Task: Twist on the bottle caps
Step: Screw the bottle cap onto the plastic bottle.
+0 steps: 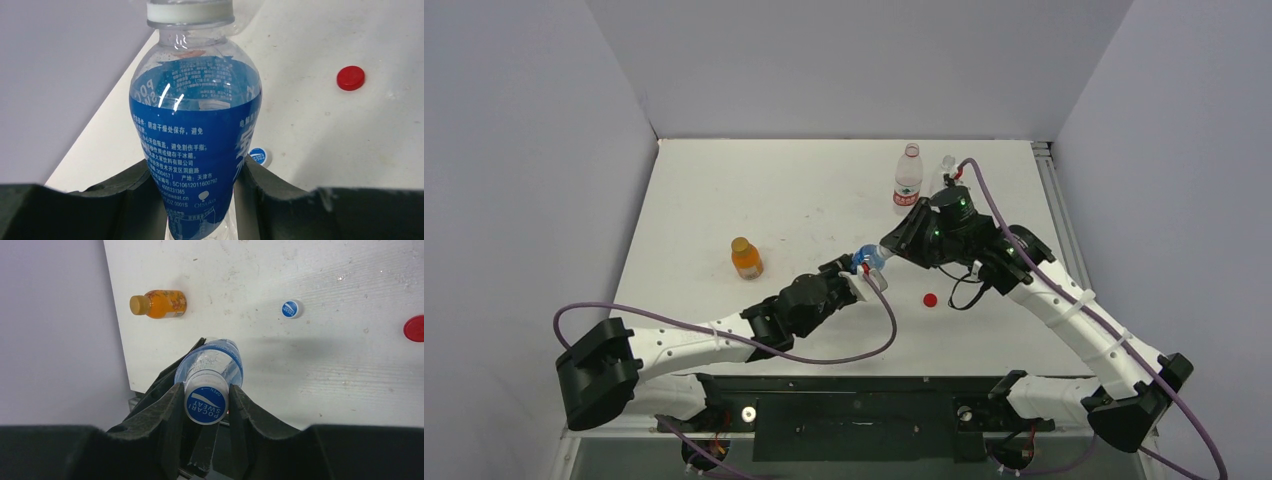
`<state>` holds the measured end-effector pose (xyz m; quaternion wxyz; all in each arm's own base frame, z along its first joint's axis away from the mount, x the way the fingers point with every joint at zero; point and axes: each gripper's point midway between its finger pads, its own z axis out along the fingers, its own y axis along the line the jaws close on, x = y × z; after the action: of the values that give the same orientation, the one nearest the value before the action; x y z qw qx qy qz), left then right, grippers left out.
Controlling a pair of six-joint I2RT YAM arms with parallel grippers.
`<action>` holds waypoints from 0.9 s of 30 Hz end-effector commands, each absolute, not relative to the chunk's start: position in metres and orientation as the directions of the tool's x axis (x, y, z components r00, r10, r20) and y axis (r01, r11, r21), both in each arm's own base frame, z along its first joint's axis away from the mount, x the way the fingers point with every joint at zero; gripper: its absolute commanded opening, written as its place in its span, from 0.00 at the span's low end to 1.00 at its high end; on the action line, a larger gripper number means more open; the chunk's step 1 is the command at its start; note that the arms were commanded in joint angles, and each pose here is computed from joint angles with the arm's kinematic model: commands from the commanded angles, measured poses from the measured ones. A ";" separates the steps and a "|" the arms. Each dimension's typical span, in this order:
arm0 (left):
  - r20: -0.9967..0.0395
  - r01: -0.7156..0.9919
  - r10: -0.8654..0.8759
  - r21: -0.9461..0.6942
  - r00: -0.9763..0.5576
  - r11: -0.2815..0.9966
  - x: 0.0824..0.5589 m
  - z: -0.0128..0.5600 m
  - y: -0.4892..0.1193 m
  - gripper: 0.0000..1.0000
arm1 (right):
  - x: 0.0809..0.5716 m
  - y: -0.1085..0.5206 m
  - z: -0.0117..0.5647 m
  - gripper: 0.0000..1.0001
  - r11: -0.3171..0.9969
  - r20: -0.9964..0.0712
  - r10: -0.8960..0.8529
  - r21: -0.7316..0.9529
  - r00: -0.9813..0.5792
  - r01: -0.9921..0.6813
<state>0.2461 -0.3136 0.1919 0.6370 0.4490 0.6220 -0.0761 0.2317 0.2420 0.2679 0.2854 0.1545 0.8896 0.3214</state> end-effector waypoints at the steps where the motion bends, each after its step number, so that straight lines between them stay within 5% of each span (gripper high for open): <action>1: -0.912 0.532 0.138 0.343 0.387 0.774 0.258 0.306 -0.325 0.00 | 0.205 0.262 0.253 0.00 0.755 -0.254 0.398 0.637 -0.881 0.157; 10: -0.917 0.539 0.139 0.338 0.375 0.771 0.262 0.293 -0.333 0.00 | 0.218 0.265 0.258 0.01 0.760 -0.258 0.431 0.620 -0.865 0.195; 27: -0.955 0.619 0.121 0.269 0.270 0.738 0.269 0.262 -0.346 0.00 | 0.226 0.251 0.287 0.21 0.785 -0.345 0.441 0.595 -0.829 0.170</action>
<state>0.2651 -0.3266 0.2004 0.6748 0.3868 0.6209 -0.0974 0.2512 0.2373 0.2863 0.2840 0.2010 0.8980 0.2691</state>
